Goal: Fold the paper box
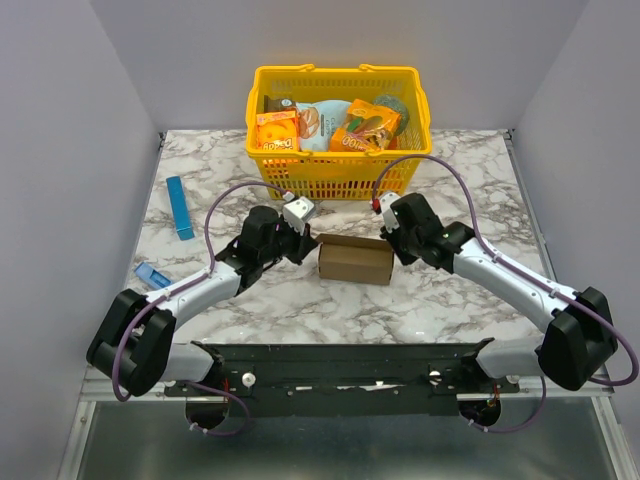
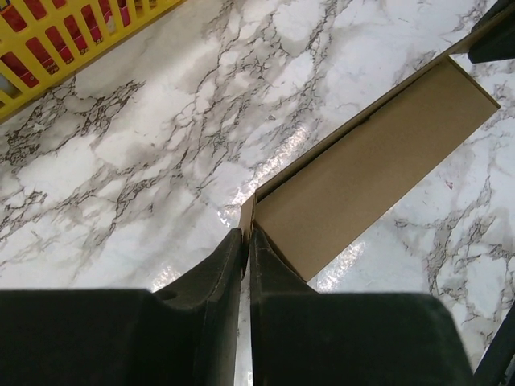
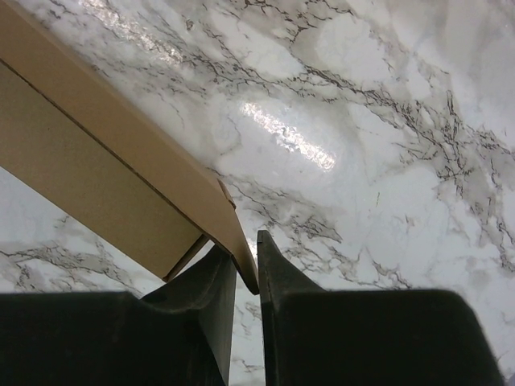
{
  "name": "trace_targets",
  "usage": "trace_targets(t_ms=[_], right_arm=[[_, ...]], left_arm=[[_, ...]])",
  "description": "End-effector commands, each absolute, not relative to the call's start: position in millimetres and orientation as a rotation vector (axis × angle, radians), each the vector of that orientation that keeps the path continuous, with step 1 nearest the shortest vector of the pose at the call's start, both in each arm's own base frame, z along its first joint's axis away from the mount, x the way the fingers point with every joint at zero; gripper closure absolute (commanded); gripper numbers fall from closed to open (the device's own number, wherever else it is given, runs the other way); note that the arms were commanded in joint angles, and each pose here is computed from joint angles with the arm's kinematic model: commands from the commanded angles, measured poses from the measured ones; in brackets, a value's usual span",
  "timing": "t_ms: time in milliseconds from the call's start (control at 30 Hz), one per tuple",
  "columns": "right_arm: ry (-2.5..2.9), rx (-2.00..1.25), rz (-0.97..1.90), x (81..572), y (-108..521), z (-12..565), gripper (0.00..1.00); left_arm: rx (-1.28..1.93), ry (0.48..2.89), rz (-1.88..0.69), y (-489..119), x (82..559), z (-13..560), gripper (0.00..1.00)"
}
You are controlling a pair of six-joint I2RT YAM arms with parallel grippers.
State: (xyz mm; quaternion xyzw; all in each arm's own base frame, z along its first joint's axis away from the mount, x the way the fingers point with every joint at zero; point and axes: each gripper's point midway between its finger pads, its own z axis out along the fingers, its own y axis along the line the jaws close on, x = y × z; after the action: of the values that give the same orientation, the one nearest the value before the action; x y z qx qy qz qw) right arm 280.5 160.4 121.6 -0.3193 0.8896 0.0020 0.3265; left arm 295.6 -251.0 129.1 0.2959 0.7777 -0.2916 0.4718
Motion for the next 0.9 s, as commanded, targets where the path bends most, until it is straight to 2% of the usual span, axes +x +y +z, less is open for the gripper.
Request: trace_targets(t_ms=[0, 67, 233, 567, 867], right_arm=[[2.335, -0.799, -0.009, 284, 158, 128, 0.80], [2.332, -0.794, -0.006, 285, 158, 130, 0.85], [2.333, -0.784, 0.006, 285, 161, 129, 0.87], [2.290, -0.714, 0.020, 289, 163, 132, 0.89], [2.296, -0.676, -0.027, 290, 157, 126, 0.89]], left_arm=[[0.697, 1.898, -0.719, -254, 299, 140, 0.88], [0.692, 1.896, -0.740, -257, 298, 142, 0.94], [0.645, 1.925, -0.759, -260, 299, 140, 1.00], [0.363, 2.010, -0.805, -267, 306, 151, 1.00], [0.330, 2.057, -0.699, -279, 302, 144, 1.00]])
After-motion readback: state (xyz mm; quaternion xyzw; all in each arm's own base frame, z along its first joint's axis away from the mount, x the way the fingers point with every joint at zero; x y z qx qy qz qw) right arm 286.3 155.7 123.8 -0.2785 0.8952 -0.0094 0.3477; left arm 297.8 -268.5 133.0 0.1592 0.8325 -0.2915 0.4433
